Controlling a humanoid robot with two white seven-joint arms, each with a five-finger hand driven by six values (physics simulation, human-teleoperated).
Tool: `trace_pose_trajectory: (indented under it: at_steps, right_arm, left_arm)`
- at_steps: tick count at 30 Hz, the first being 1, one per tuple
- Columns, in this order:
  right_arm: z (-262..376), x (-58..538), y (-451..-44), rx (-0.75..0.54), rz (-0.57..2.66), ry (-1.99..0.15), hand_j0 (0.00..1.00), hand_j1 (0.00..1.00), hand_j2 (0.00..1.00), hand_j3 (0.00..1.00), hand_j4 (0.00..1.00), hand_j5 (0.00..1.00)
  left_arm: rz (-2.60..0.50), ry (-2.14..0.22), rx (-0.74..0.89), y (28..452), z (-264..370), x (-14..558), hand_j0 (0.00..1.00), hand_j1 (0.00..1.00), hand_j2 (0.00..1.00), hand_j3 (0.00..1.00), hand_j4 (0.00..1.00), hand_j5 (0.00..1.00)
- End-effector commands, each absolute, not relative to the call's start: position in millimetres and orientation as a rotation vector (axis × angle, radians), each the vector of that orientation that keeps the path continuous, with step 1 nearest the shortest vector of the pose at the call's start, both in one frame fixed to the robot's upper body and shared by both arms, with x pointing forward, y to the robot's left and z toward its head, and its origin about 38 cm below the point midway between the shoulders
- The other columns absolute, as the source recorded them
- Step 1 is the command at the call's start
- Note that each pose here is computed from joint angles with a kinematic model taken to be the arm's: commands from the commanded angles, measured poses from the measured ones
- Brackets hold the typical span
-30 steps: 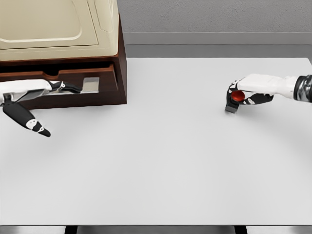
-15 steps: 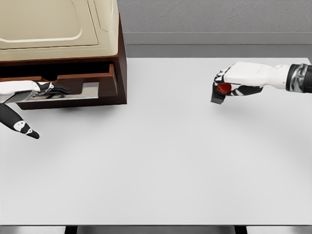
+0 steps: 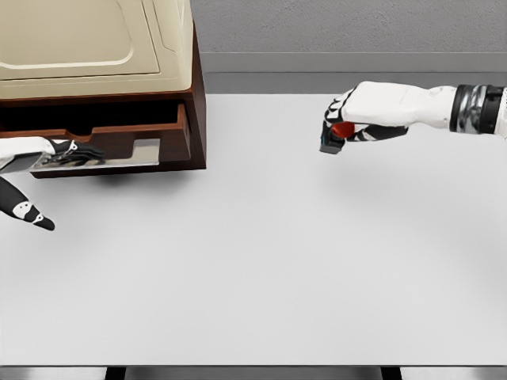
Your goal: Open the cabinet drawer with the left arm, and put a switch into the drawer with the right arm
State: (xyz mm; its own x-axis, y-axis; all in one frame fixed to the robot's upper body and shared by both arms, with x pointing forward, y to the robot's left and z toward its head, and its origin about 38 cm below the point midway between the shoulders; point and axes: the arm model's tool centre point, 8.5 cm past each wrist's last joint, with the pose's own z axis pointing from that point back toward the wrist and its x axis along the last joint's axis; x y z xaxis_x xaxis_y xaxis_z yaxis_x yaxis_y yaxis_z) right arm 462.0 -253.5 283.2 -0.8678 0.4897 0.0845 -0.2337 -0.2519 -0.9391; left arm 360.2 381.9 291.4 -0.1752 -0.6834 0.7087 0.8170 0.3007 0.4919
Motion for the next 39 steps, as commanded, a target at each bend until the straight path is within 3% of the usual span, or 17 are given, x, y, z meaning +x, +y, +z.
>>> trace_pose_trajectory:
  at_steps: [1,31,39]
  right_arm:
    - [282,462,-244,-0.287,2.153,-1.578,0.48,0.48,0.48,0.48,0.48,0.48]
    - [330,467,-152,-0.219,2.322,-1.693,0.48,0.48,0.48,0.48,0.48,0.48]
    - [348,460,-122,-0.206,2.363,-1.737,0.48,0.48,0.48,0.48,0.48,0.48]
  left_arm:
    - [-1.354,-1.103,-0.126,386,289,359,1.00,1.00,1.00,1.00,1.00,1.00]
    - [-1.277,-1.182,-0.172,389,311,360,1.00,1.00,1.00,1.00,1.00,1.00]
    - [-1.295,-1.260,-0.245,370,315,366,1.00,1.00,1.00,1.00,1.00,1.00]
